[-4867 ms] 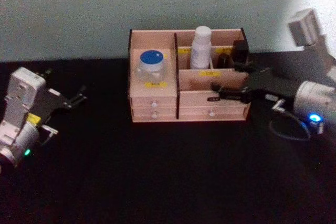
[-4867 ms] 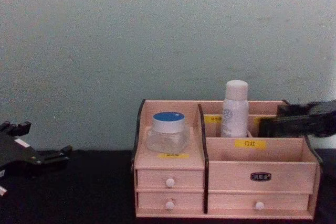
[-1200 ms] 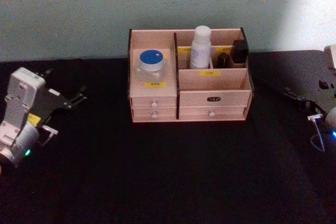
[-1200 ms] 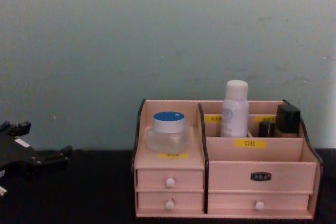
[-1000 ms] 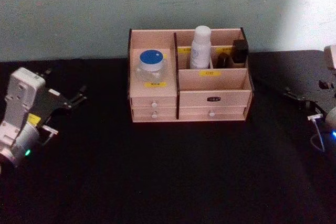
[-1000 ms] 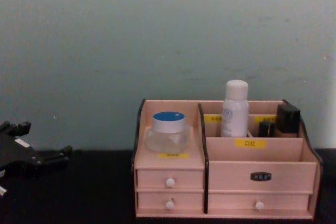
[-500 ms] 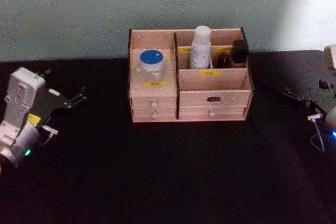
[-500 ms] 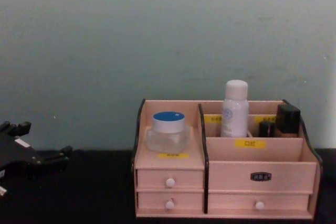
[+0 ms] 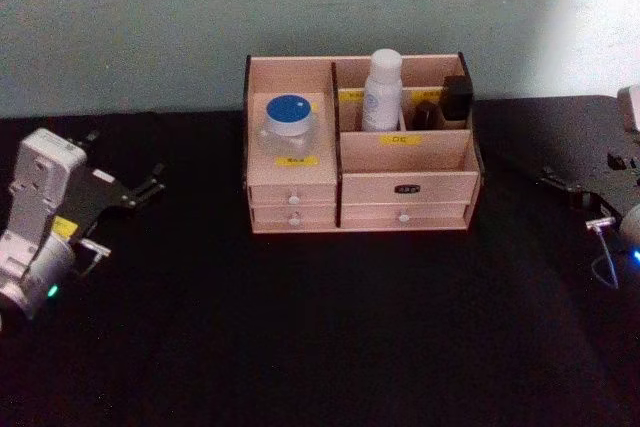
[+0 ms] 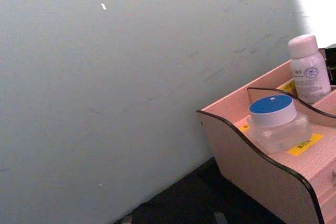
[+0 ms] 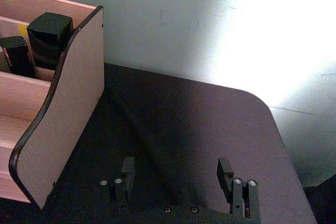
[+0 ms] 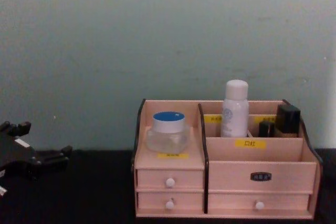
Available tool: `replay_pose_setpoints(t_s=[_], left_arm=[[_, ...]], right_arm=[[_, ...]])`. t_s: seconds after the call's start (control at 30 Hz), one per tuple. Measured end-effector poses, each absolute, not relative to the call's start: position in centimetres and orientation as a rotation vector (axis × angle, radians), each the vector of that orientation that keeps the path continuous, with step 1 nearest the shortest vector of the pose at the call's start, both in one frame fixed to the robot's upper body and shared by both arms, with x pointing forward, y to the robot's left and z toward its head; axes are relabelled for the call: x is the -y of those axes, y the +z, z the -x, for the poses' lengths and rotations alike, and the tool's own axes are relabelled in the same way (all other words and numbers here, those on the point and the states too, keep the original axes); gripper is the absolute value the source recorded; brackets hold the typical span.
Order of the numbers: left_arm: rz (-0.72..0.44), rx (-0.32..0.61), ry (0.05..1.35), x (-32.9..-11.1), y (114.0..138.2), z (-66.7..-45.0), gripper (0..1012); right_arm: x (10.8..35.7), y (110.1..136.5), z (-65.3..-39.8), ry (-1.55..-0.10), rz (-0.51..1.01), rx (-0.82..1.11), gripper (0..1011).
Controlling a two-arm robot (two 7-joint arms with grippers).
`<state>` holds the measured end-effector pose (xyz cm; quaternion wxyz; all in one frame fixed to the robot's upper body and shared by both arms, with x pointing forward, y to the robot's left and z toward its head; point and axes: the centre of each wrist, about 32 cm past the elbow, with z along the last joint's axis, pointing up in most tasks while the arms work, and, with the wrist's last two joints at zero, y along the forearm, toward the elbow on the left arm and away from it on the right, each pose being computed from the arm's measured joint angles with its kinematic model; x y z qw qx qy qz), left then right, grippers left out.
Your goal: Pick up the facial cleanser and watermelon frost from the table and place them into the tiered storage box.
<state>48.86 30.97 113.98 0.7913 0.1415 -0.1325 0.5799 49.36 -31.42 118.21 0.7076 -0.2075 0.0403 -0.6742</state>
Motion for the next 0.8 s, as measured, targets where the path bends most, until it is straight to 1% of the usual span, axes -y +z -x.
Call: replay_pose_setpoints(t_s=[0.8], left_arm=[[-0.304, 0.285, 1.248, -30.97, 113.98, -48.86, 1001]], right_arm=[[31.42, 118.21, -49.36, -1.497, 0.461, -0.09, 1002]])
